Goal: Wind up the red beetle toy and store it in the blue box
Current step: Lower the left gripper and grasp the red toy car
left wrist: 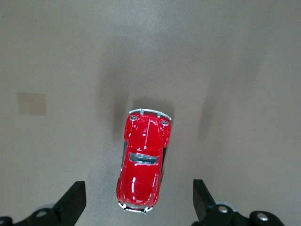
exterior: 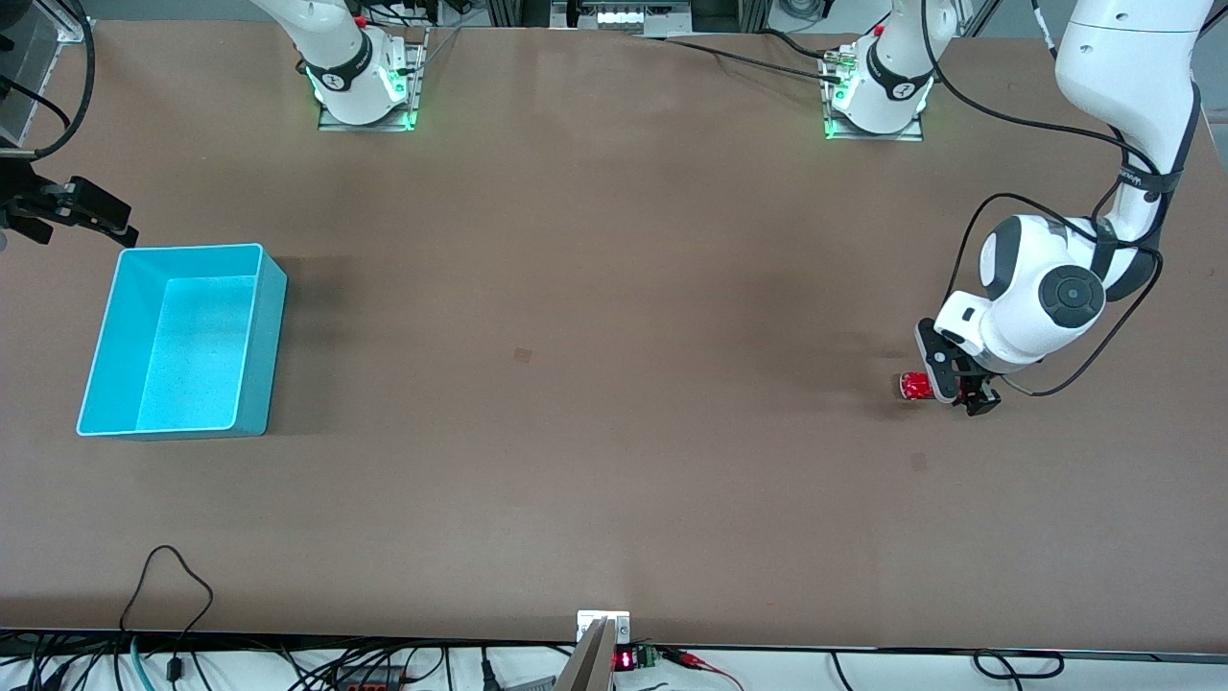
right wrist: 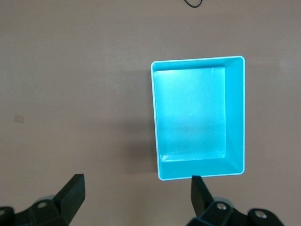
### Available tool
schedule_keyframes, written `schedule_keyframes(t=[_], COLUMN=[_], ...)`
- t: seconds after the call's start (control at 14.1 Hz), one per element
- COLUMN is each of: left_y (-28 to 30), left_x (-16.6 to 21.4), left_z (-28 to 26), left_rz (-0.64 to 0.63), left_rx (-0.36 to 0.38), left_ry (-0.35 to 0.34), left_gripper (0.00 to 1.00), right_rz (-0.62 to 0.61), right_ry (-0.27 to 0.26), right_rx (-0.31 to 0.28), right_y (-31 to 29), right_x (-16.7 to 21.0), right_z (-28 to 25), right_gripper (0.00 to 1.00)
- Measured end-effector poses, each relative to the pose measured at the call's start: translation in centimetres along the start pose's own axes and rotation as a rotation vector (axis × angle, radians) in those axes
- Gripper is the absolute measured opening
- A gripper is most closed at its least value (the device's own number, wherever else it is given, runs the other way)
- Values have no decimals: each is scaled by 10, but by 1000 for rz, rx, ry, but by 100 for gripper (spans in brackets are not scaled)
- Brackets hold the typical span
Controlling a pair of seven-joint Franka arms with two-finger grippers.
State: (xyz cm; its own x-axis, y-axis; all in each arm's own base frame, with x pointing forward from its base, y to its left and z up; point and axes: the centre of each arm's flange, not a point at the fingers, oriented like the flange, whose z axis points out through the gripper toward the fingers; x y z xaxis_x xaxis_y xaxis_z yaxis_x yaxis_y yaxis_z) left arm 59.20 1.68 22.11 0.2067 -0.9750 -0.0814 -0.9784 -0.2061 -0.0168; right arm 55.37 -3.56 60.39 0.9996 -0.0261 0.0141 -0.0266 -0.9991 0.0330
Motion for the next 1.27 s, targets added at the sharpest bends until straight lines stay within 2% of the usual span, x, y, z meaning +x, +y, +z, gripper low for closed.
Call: schedule_keyframes(t=[1.27], left_y=[-1], left_x=[12], left_z=[-5], left_rz=[21], left_rx=[11], left_ry=[6], left_gripper=[100], right_rz=[2], right_ry=[-5], right_rx=[9], right_y=[0], right_x=[2], right_z=[3], right_gripper=[100])
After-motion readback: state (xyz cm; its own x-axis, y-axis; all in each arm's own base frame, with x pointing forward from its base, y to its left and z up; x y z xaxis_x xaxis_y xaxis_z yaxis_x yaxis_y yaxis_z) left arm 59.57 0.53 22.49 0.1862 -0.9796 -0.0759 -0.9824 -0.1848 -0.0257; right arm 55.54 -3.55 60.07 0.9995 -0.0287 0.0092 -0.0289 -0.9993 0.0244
